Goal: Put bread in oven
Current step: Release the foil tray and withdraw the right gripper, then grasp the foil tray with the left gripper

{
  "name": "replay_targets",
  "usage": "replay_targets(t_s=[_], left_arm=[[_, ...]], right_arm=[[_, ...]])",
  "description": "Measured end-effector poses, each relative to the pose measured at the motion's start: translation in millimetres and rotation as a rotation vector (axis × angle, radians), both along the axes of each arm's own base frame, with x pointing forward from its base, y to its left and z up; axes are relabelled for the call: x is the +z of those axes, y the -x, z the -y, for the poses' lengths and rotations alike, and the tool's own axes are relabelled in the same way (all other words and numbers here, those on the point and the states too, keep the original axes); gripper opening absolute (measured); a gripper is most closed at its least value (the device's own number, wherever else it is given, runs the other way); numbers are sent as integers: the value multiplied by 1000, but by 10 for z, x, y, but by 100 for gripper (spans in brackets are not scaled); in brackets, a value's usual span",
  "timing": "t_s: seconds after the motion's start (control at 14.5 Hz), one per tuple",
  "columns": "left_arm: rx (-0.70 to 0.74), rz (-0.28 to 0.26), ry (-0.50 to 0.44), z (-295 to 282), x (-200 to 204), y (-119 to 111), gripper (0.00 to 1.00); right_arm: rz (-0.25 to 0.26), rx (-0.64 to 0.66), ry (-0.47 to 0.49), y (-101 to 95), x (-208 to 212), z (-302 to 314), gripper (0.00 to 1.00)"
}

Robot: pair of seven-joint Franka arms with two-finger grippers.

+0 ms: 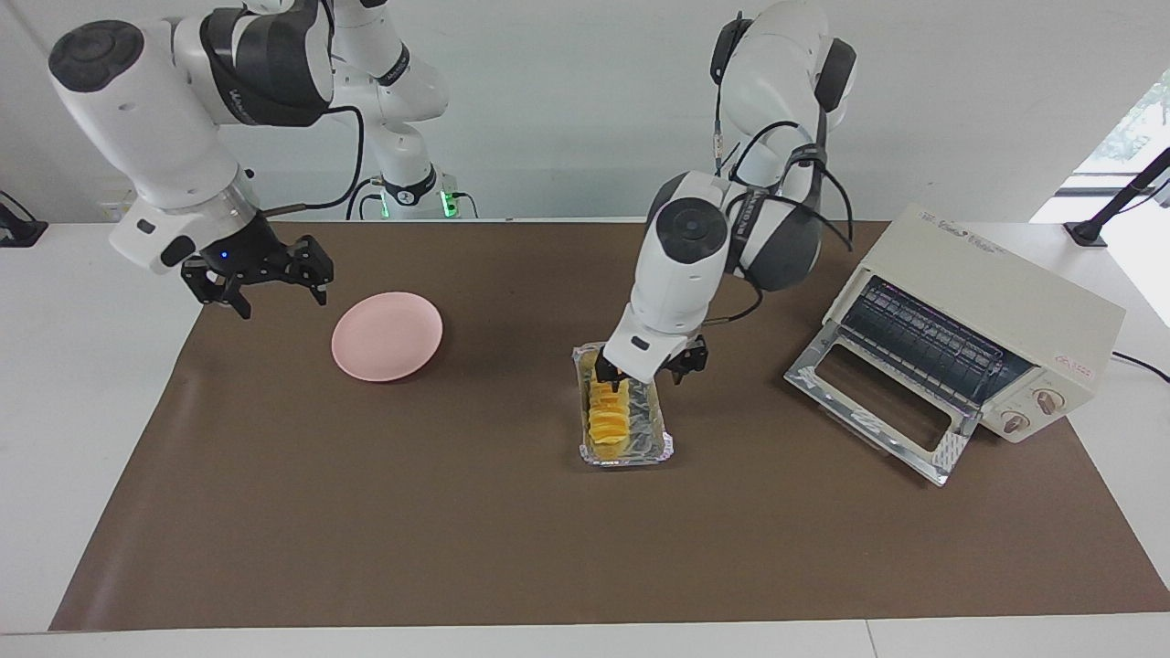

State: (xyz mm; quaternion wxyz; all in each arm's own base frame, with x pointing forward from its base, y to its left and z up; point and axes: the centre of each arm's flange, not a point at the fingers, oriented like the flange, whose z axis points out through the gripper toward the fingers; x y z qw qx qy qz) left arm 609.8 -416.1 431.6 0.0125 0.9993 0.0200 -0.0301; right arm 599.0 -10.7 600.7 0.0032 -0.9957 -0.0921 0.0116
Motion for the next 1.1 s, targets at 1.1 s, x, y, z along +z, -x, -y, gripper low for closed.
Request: replay_targets(t_s=[1.1], left_arm=[[15,45,-54,800,-946,366,61]], right_arm=[[-27,-28,18,536,238,198,100]])
